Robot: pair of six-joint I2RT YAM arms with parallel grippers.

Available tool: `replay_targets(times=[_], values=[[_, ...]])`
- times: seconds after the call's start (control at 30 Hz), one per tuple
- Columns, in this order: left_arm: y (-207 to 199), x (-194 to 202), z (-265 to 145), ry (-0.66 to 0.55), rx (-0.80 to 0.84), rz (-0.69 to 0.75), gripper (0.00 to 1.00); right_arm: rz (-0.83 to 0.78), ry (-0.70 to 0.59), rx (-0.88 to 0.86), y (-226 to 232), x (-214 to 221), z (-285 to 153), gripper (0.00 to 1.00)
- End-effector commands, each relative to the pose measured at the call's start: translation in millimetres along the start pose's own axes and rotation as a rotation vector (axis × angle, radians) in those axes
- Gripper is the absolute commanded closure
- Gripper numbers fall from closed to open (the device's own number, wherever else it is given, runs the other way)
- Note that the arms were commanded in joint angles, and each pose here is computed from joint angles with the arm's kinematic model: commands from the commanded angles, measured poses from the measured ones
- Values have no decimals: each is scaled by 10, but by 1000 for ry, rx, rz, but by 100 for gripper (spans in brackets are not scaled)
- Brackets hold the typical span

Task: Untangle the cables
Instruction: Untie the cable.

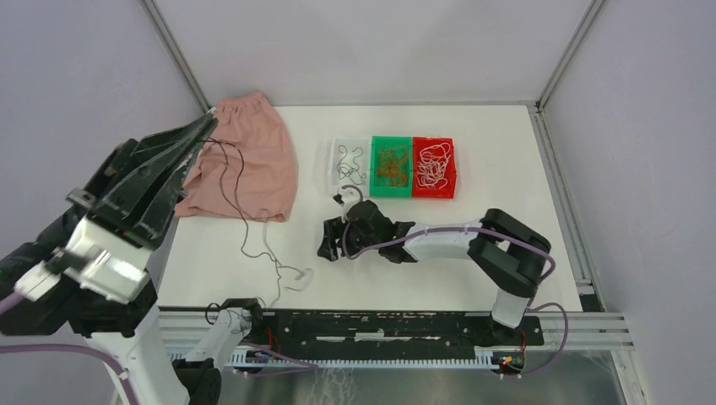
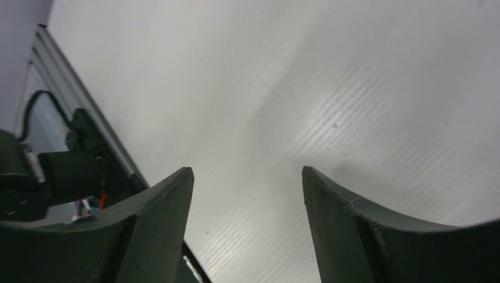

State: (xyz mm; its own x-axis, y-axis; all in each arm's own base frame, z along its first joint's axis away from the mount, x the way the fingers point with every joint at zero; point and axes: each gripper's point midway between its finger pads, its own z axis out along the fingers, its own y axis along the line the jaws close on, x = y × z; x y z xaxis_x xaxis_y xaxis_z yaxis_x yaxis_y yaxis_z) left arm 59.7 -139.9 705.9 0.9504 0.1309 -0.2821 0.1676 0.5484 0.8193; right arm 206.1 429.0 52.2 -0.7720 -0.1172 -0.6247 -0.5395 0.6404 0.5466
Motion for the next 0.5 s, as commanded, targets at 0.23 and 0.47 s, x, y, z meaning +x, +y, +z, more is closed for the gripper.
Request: replay_targets(times=[0.23,0.47], values=[[-758,622,-295,87,88,-276,91,-269,-343,-317,1197,-1435,-1169,22],[-919,762,-386,115,82,-340,91,-308,-378,-329,1291,-1564,-1470,23]])
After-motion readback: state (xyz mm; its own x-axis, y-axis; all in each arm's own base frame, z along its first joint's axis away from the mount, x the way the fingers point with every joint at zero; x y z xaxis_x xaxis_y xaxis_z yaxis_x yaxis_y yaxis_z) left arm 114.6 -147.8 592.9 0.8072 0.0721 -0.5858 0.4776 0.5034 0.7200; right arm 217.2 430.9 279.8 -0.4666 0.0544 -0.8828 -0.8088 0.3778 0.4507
